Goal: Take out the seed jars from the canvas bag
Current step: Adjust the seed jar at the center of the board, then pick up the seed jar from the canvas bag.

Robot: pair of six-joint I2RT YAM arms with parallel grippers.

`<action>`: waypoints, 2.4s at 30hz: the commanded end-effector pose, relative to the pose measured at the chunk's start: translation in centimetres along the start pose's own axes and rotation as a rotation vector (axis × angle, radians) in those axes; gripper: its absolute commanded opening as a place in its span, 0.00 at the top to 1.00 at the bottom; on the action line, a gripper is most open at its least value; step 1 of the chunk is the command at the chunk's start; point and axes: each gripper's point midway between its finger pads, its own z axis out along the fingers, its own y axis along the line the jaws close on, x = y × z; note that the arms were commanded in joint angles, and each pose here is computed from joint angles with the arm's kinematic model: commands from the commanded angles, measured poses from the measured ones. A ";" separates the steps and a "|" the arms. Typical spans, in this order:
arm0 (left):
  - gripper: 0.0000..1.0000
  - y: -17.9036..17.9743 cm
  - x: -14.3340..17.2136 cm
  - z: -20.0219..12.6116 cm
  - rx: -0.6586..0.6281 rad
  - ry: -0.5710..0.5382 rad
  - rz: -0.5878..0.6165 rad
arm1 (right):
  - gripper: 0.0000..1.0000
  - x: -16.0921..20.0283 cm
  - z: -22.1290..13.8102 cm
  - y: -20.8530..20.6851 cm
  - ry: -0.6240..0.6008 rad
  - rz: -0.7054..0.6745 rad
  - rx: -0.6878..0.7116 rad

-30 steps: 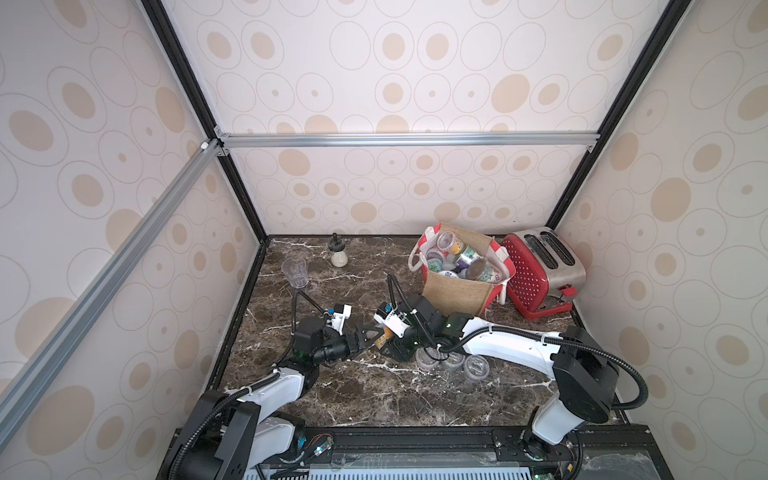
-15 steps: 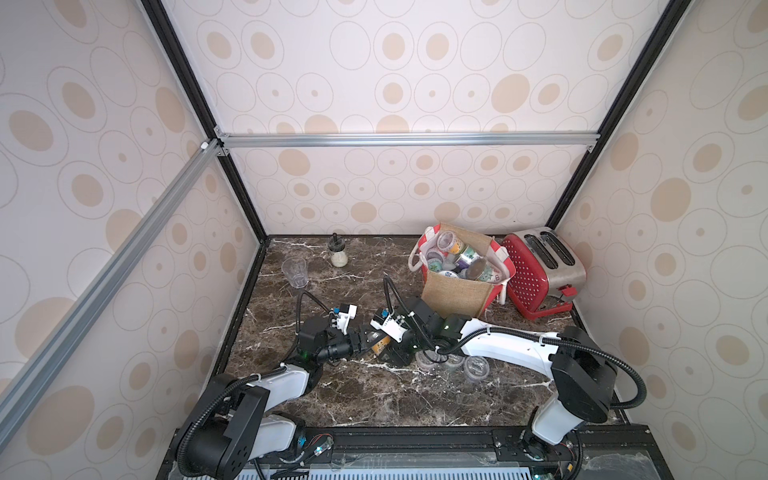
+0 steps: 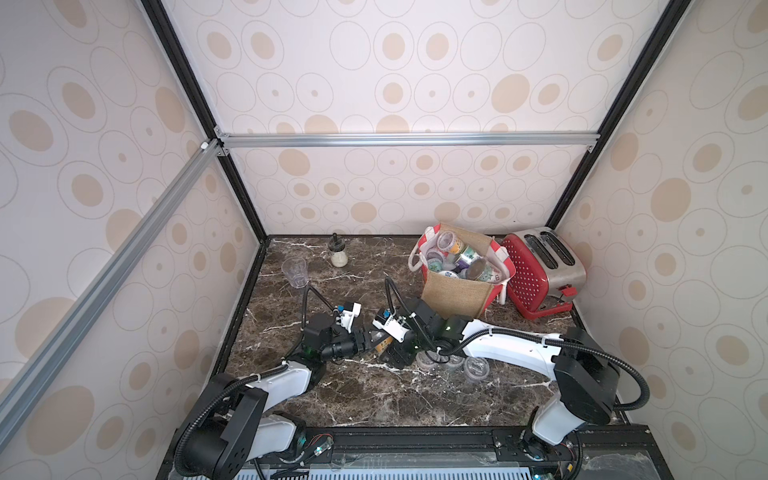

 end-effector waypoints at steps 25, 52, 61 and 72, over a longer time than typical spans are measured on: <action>0.37 3.0 2.6 5.9 -0.529 -0.113 0.570 | 0.05 -0.9 -16.4 -9.2 -0.369 0.357 0.466; 0.02 -6.6 -1.5 2.3 -0.534 -0.218 0.687 | 0.29 -6.8 -21.7 -20.2 -0.253 0.642 0.468; 0.02 -7.5 -2.6 3.4 -0.511 -0.220 0.682 | 0.30 -7.5 -19.5 -27.3 -0.066 0.546 0.620; 0.02 -6.2 -2.6 3.5 -0.533 -0.199 0.676 | 0.13 -8.9 -16.1 -32.0 -0.134 0.728 0.530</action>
